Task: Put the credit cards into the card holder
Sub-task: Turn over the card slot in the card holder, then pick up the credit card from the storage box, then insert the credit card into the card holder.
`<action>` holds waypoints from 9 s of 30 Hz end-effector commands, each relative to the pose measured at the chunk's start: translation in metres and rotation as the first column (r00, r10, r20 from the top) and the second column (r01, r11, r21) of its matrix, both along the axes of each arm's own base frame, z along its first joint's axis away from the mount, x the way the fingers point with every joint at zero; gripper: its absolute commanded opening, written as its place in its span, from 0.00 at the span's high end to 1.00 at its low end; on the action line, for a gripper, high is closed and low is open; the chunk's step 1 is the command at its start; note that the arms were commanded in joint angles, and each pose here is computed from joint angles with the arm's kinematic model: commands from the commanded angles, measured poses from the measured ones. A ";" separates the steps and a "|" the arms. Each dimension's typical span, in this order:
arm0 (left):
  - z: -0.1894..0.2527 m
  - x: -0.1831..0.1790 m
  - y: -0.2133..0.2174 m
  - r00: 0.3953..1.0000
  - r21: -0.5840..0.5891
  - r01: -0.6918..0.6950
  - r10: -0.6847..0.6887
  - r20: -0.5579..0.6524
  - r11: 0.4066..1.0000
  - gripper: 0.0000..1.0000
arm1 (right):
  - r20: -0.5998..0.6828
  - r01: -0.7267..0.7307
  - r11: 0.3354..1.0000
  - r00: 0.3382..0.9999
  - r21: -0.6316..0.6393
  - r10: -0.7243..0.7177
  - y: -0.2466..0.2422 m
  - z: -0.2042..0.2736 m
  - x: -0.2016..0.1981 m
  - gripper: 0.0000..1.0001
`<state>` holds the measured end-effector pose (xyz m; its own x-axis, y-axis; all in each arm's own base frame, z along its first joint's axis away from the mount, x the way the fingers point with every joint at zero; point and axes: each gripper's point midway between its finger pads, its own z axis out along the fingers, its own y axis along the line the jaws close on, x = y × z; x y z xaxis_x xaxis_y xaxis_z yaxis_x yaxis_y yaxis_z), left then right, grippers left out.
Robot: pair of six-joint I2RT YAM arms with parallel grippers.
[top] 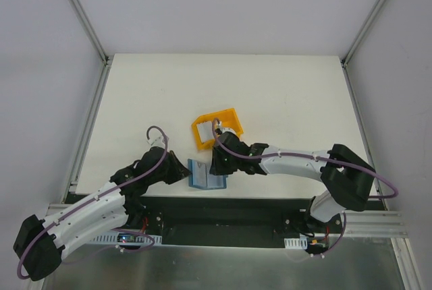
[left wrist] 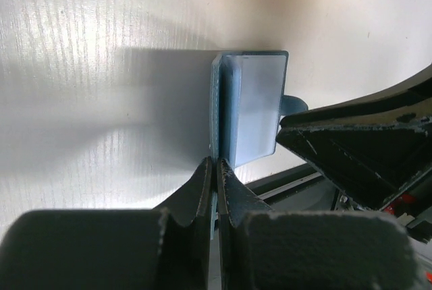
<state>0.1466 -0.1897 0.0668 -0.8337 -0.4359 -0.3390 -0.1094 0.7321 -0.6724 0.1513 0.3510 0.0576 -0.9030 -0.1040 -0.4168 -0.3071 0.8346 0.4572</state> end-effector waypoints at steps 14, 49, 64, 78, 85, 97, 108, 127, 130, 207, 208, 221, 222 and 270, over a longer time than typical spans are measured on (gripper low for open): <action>0.039 0.008 -0.064 0.950 -0.025 0.311 -0.310 0.031 0.950 1.00 | -0.039 0.033 0.991 0.999 -0.127 -0.038 -0.020 -0.034 0.003 0.84; -0.045 -0.010 0.024 0.989 0.129 -0.091 0.104 -0.103 0.988 1.00 | -0.023 0.033 0.985 0.999 -0.167 -0.038 -0.022 -0.015 0.004 0.80; -0.044 -0.010 0.023 0.990 0.134 -0.078 0.092 -0.103 0.988 1.00 | 0.044 0.021 0.993 0.999 -0.114 -0.016 -0.013 0.010 0.026 0.61; -0.044 -0.010 0.023 0.990 0.134 -0.078 0.092 -0.103 0.988 1.00 | -0.074 -0.014 0.998 0.997 -0.064 0.010 -0.002 -0.021 0.013 0.60; -0.044 -0.010 0.023 0.990 0.131 -0.081 0.095 -0.101 0.988 1.00 | -0.063 0.014 0.995 0.998 -0.099 -0.020 -0.012 -0.022 0.017 0.59; -0.045 -0.010 0.024 0.990 0.136 -0.078 0.092 -0.105 0.988 1.00 | -0.013 0.038 0.993 0.999 -0.115 -0.039 -0.021 -0.015 0.023 0.58; -0.045 -0.010 0.023 0.990 0.137 -0.080 0.095 -0.106 0.987 1.00 | -0.055 0.024 0.983 0.998 -0.182 -0.035 -0.026 -0.030 0.018 0.58; -0.046 -0.011 0.023 0.989 0.139 -0.078 0.094 -0.112 0.987 1.00 | 0.063 -0.090 0.972 0.992 -0.218 0.106 0.008 0.009 0.011 0.82; -0.045 -0.010 0.023 0.989 0.138 -0.082 0.097 -0.109 0.987 1.00 | 0.055 -0.117 0.980 0.990 -0.161 0.127 0.021 0.016 0.008 0.83; -0.060 -0.004 0.008 0.973 0.101 -0.119 0.136 -0.186 0.988 1.00 | 0.016 -0.116 0.988 0.993 0.099 0.115 0.023 0.051 0.168 0.53; -0.059 -0.004 0.008 0.973 0.100 -0.118 0.135 -0.186 0.988 1.00 | 0.016 -0.120 0.988 0.993 0.102 0.119 0.024 0.052 0.167 0.55; -0.060 -0.005 0.007 0.973 0.098 -0.112 0.129 -0.190 0.989 1.00 | 0.029 -0.115 0.988 0.993 0.106 0.113 0.022 0.061 0.167 0.70; -0.060 -0.005 0.007 0.974 0.097 -0.111 0.128 -0.188 0.989 1.00 | 0.033 -0.115 0.988 0.993 0.105 0.112 0.021 0.062 0.168 0.73; -0.075 -0.017 0.018 0.960 0.096 -0.145 0.164 -0.228 0.985 1.00 | -0.045 0.104 0.922 0.995 0.373 -0.094 -0.015 0.017 0.024 1.00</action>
<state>0.1456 -0.1897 0.0142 -0.8116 -0.5469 -0.2055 -0.3155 0.7064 -0.6336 0.1679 0.3222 0.0681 -0.9232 0.0851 -0.3748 -0.2212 0.6799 0.6991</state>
